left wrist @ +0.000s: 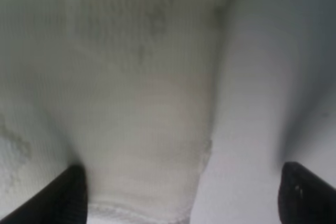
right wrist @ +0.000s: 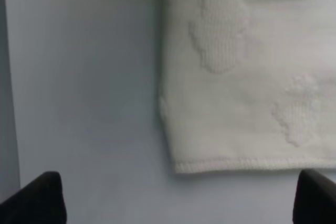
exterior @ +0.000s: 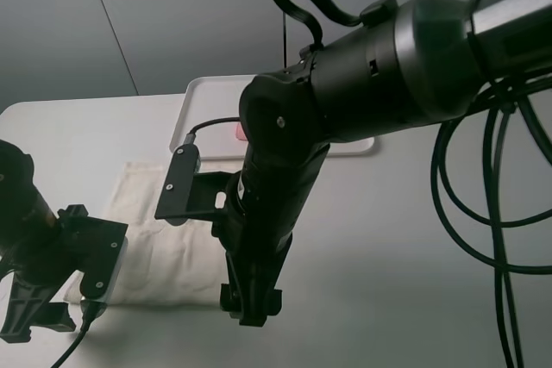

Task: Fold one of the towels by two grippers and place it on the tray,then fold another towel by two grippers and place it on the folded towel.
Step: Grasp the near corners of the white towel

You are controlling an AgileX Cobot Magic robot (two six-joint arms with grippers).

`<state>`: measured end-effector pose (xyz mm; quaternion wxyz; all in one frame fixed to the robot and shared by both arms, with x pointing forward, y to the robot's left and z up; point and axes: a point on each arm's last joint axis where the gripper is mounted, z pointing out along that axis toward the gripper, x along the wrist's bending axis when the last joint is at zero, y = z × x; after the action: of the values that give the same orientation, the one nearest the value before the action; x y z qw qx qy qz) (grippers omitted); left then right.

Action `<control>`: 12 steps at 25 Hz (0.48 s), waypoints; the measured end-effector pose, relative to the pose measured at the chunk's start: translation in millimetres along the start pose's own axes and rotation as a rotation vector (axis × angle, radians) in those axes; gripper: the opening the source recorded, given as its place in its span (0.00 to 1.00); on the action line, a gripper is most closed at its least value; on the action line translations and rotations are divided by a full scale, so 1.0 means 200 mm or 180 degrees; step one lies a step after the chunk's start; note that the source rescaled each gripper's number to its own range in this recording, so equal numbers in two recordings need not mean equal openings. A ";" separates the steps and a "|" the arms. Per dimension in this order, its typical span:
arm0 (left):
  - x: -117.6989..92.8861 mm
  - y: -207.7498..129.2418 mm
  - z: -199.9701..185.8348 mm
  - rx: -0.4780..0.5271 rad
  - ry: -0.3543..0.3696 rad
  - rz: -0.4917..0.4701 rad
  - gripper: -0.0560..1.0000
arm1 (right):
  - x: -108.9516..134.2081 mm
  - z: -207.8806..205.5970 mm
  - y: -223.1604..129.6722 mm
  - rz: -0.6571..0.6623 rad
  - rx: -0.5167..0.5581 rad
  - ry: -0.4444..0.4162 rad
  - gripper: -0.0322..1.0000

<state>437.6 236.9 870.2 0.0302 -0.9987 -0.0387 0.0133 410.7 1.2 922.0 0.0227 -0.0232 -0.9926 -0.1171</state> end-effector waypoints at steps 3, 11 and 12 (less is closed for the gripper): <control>0.00 0.00 0.00 0.0026 0.0014 0.0045 1.00 | 0.01 0.05 0.00 -0.0071 0.0103 0.0026 0.94; 0.00 0.00 0.02 0.0079 -0.0009 0.0119 1.00 | 0.07 0.14 0.01 -0.0274 0.0277 0.0062 0.94; 0.00 0.00 0.02 0.0080 -0.0012 0.0119 1.00 | 0.07 0.15 0.00 -0.0302 0.0302 0.0046 0.94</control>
<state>438.4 237.9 866.5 0.0424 -0.9988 -0.0199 0.0162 396.1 9.6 893.6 0.0254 0.0258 -0.9968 -0.0709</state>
